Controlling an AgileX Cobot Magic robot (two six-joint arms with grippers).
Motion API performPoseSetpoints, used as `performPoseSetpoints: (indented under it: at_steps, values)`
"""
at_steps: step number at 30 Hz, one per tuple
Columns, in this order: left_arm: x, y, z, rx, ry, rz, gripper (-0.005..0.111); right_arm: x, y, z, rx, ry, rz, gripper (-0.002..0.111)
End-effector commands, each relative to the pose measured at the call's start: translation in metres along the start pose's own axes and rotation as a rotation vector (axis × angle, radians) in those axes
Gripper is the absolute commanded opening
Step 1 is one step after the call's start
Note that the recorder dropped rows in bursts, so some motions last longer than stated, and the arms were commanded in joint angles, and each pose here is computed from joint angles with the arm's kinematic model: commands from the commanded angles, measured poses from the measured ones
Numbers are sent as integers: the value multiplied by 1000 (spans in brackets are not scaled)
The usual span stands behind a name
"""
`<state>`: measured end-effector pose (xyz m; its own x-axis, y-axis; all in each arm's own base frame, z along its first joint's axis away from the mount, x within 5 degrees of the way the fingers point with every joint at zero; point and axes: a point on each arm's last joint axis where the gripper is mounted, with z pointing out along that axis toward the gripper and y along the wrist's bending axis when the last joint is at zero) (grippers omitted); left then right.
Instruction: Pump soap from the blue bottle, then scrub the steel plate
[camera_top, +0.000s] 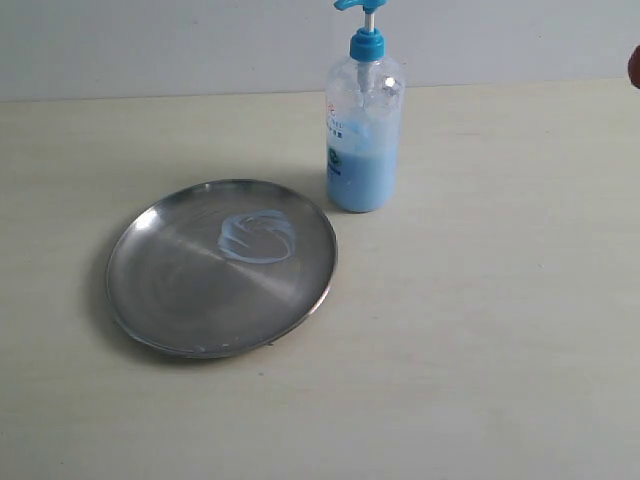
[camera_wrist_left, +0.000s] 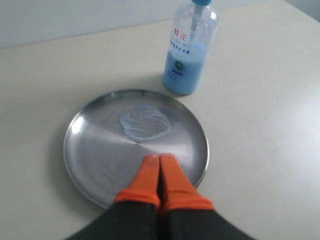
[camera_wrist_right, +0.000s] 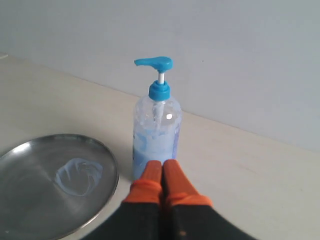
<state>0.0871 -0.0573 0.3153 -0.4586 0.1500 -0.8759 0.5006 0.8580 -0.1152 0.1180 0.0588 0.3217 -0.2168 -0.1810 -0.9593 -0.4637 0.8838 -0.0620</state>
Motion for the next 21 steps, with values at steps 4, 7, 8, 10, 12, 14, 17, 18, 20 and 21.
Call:
performPoseSetpoints:
  at_steps: [4, 7, 8, 10, 12, 14, 17, 18, 20, 21]
  values:
    - [15, 3, -13, -7, -106, 29, 0, 4, 0, -10, 9, -63, -13, 0]
    - [23, 4, -12, -10, -87, 31, 0, 3, 0, -14, 11, -82, -13, 0]
    - [24, 4, -11, -11, -78, 31, 0, 2, 0, -15, 11, -86, -13, 0]
    - [24, 4, -11, -11, -79, 31, 0, 2, 0, -16, 11, -88, -13, 0]
    - [24, 4, -11, -10, -85, 31, 0, 2, 0, -16, 11, -88, -13, 0]
    - [24, 4, -11, -10, -85, 31, 0, 2, 0, -16, 11, -88, -13, 0]
    - [24, 4, -11, -10, -85, 31, 0, 2, 0, -16, 11, -88, -13, 0]
    - [24, 4, -11, -10, -85, 31, 0, 2, 0, -16, 11, -88, -13, 0]
    - [24, 4, -11, -10, -85, 31, 0, 2, 0, -16, 11, -88, -13, 0]
    - [24, 4, -11, -10, -85, 31, 0, 2, 0, -16, 11, -88, -13, 0]
